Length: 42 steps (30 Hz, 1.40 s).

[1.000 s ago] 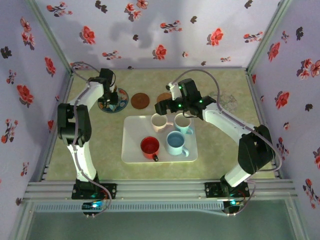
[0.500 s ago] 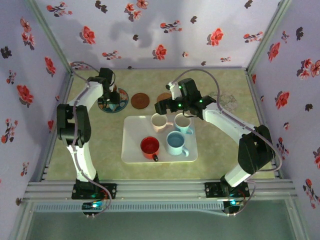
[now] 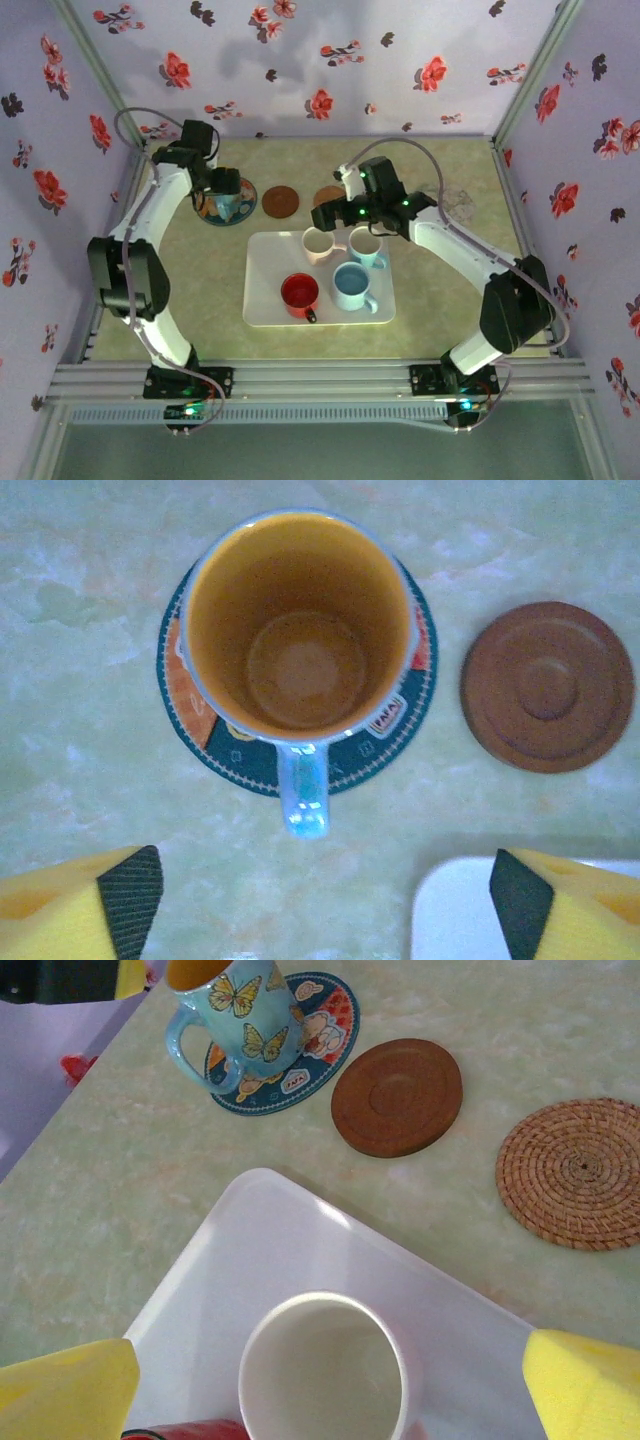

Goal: Place the cup by the coaster

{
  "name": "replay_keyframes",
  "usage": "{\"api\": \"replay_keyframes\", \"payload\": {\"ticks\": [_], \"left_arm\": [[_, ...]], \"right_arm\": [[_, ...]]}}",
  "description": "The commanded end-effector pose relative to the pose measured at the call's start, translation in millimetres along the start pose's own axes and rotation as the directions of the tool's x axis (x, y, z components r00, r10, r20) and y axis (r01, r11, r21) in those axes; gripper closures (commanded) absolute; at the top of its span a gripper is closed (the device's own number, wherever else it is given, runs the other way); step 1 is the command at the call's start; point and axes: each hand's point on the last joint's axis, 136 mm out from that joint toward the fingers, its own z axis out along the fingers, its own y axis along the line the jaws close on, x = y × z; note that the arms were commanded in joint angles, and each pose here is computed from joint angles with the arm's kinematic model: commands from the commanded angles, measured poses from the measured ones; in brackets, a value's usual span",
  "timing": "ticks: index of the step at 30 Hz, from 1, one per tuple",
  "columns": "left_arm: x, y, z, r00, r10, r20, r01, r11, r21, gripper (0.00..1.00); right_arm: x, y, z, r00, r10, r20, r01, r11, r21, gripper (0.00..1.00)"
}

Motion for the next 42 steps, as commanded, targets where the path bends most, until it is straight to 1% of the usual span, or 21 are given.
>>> {"api": "replay_keyframes", "payload": {"ticks": [1, 3, 4, 9, 17, 22, 29, 33, 36, 38, 40, 42], "left_arm": [[3, -14, -35, 1.000, 0.013, 0.019, -0.014, 0.999, 0.044, 0.09], [4, -21, -47, 0.999, 0.024, 0.042, -0.026, 0.998, 0.061, 0.06], [11, -23, -53, 0.999, 0.035, 0.027, -0.036, 0.997, 0.063, 0.05], [25, -34, -80, 0.998, 0.052, 0.048, -0.056, 0.995, 0.087, 0.01], [51, -36, -106, 0.997, 0.027, 0.068, -0.034, 0.993, 0.113, 0.00], [69, -33, -123, 0.996, 0.014, 0.088, -0.025, 0.991, 0.131, 0.00], [104, -43, -138, 0.997, 0.035, 0.066, -0.048, 0.977, 0.209, 0.00], [130, -54, -143, 0.997, 0.063, 0.037, -0.070, 0.965, 0.254, 0.01], [150, -61, -142, 0.998, 0.057, 0.010, -0.057, 0.958, 0.282, 0.01], [163, -62, -140, 0.999, 0.037, -0.005, -0.034, 0.954, 0.297, 0.03], [175, -67, -138, 1.000, 0.007, -0.020, 0.000, 0.943, 0.332, 0.06], [187, -74, -136, 0.999, -0.019, -0.036, 0.031, 0.927, 0.373, 0.12]], "right_arm": [[-6, 16, -21, 0.999, -0.035, 0.016, 0.036, 0.999, -0.029, 0.00], [-1, 18, -27, 0.999, -0.037, 0.008, 0.037, 0.999, -0.026, 0.00], [0, 18, -31, 0.999, -0.038, 0.007, 0.038, 0.999, -0.025, 0.00], [16, 21, -48, 0.999, -0.040, -0.012, 0.040, 0.999, -0.015, 0.00], [48, 34, -77, 0.994, -0.087, -0.066, 0.088, 0.996, 0.017, 0.00], [67, 45, -89, 0.992, -0.101, -0.076, 0.103, 0.994, 0.024, 0.02], [93, 63, -97, 0.988, -0.124, -0.090, 0.126, 0.992, 0.022, 0.03], [113, 73, -96, 0.981, -0.141, -0.130, 0.143, 0.990, 0.006, 0.07], [128, 77, -94, 0.977, -0.148, -0.151, 0.151, 0.989, 0.004, 0.10], [134, 79, -93, 0.978, -0.139, -0.156, 0.141, 0.990, 0.001, 0.14], [141, 79, -92, 0.978, -0.128, -0.164, 0.130, 0.991, 0.002, 0.20], [147, 78, -89, 0.978, -0.113, -0.173, 0.116, 0.993, 0.009, 0.25]]}}
